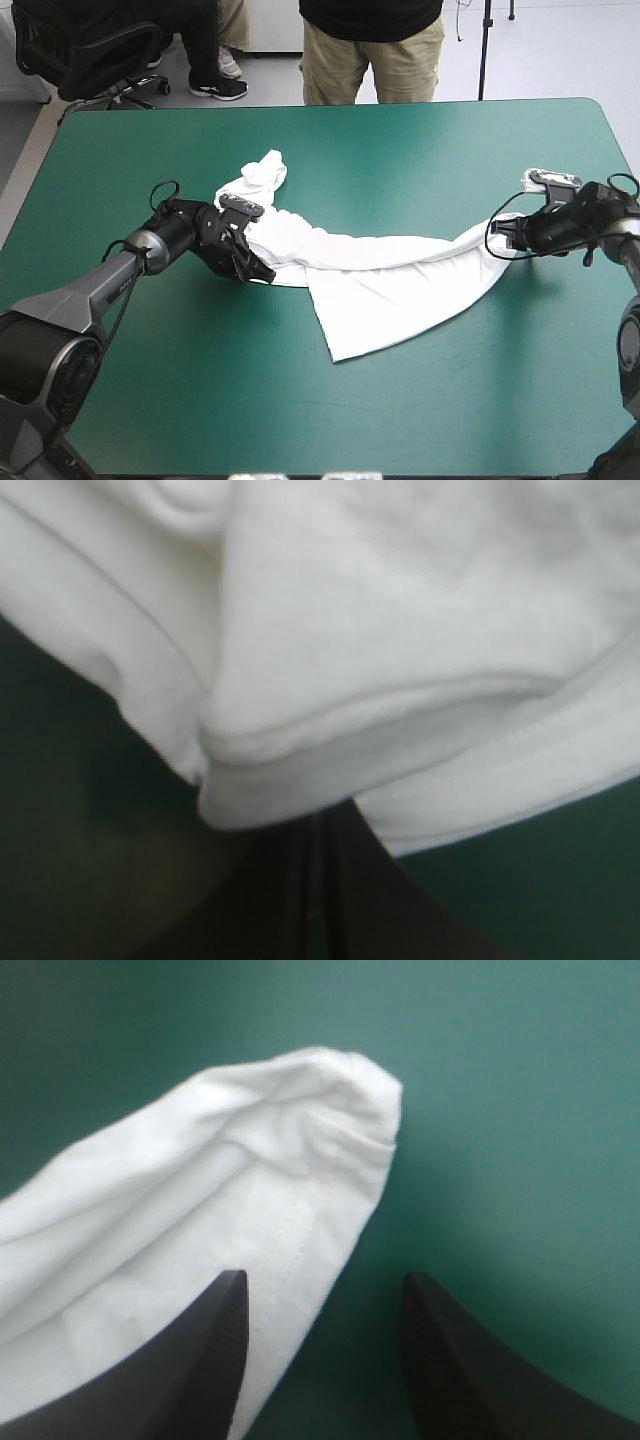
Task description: Fold the cloth
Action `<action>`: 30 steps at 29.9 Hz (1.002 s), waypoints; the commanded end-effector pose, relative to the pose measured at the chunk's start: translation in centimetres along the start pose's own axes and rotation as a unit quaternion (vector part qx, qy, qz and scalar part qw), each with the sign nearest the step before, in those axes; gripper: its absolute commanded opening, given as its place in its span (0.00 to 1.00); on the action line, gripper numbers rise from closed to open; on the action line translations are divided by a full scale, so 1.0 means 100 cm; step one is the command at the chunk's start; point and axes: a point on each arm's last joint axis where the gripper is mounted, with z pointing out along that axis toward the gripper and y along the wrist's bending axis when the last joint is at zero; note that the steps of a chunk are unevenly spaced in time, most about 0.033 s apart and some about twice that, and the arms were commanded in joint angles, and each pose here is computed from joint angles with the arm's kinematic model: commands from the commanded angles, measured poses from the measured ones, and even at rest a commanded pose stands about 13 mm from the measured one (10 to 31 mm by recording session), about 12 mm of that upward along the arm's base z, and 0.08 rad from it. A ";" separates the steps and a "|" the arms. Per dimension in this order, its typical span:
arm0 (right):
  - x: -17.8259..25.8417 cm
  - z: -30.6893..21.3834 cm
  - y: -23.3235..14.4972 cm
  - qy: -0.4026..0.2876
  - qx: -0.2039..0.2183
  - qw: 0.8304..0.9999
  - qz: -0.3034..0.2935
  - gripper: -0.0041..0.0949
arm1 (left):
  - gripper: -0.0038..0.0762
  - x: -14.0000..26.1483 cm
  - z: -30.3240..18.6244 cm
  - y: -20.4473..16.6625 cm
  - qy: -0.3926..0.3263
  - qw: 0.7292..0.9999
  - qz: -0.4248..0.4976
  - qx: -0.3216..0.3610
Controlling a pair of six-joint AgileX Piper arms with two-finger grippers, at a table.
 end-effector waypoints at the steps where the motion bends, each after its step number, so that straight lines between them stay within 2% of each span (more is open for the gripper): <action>1: -0.010 0.000 -0.002 -0.026 0.000 1.000 0.005 0.47 | 0.04 -0.001 0.006 -0.007 -0.001 1.000 -0.012 0.016; 8: -0.004 0.023 0.012 0.012 -0.015 1.000 -0.017 0.26 | 0.04 -0.001 0.006 -0.007 -0.003 1.000 -0.013 0.016; 10: -0.004 0.023 0.017 0.013 -0.018 0.999 -0.030 0.17 | 0.04 -0.001 0.006 -0.007 -0.003 1.000 -0.013 0.016; 12: -0.003 0.024 0.020 0.014 -0.018 0.999 -0.038 0.04 | 0.04 -0.001 0.006 -0.007 -0.004 1.000 -0.013 0.016; 13: -0.003 0.024 0.021 0.014 -0.019 0.999 -0.039 0.03 | 0.04 -0.002 0.006 -0.007 -0.005 1.000 -0.013 0.015; 17: -0.008 0.006 0.022 -0.013 -0.014 0.999 -0.043 0.03 | 0.04 -0.001 -0.004 -0.008 -0.011 1.000 -0.008 0.016; 21: -0.013 -0.042 0.030 -0.068 -0.016 0.996 -0.052 0.03 | 0.04 0.003 -0.034 -0.011 -0.027 0.999 0.006 0.016; 25: -0.013 -0.104 0.041 -0.147 -0.016 0.987 -0.067 0.03 | 0.04 0.014 -0.090 -0.015 -0.069 0.997 0.033 -0.006; 30: -0.002 -0.199 0.057 -0.255 -0.022 0.962 -0.095 0.02 | 0.04 0.030 -0.183 -0.019 -0.155 0.983 0.061 -0.073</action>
